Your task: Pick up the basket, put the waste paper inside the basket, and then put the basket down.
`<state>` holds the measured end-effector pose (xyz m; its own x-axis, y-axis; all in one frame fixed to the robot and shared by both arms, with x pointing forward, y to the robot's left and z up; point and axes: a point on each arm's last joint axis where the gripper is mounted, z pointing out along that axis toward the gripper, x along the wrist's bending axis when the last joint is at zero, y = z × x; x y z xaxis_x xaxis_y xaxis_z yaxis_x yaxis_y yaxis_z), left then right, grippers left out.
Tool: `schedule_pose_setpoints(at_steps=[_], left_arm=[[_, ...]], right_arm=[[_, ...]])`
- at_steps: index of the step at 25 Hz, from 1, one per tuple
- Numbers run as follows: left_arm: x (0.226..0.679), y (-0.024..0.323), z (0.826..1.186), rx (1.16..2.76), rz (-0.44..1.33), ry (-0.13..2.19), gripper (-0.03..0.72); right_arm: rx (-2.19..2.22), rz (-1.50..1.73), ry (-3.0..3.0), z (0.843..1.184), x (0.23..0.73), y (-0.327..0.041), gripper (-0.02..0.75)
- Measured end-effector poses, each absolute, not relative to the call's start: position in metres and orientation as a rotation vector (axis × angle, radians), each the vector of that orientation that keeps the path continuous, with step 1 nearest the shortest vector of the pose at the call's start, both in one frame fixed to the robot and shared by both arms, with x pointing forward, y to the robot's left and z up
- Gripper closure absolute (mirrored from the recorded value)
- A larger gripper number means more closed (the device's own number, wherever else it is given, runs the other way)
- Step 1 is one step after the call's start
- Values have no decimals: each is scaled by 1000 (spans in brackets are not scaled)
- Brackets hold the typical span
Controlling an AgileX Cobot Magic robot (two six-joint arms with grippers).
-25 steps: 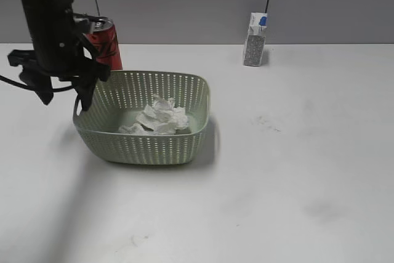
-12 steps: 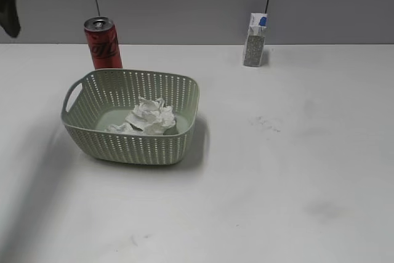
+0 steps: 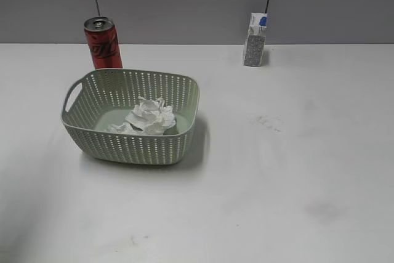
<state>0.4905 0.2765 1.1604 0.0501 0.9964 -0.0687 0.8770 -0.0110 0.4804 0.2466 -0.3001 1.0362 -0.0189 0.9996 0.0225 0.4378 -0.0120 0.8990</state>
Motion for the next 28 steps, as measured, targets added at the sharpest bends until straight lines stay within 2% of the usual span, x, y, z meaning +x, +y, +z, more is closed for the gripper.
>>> schedule_pose_setpoints(at_steps=[6,15,21,28], left_arm=[[408,283,1143,1917,426,1857,193],[301,291,1101,1753,610,1696,208],[258,297,1064,1683,719,1620,208],[238,301,1056,1568,876,1502,236]], right_arm=[[1526,989,1548,1037,247,-300,145],[1471,958,1581,1037,247,-300,145],[1468,958,1582,1037,247,-300,145],[1429,907,1594,1037,247,-302,145]])
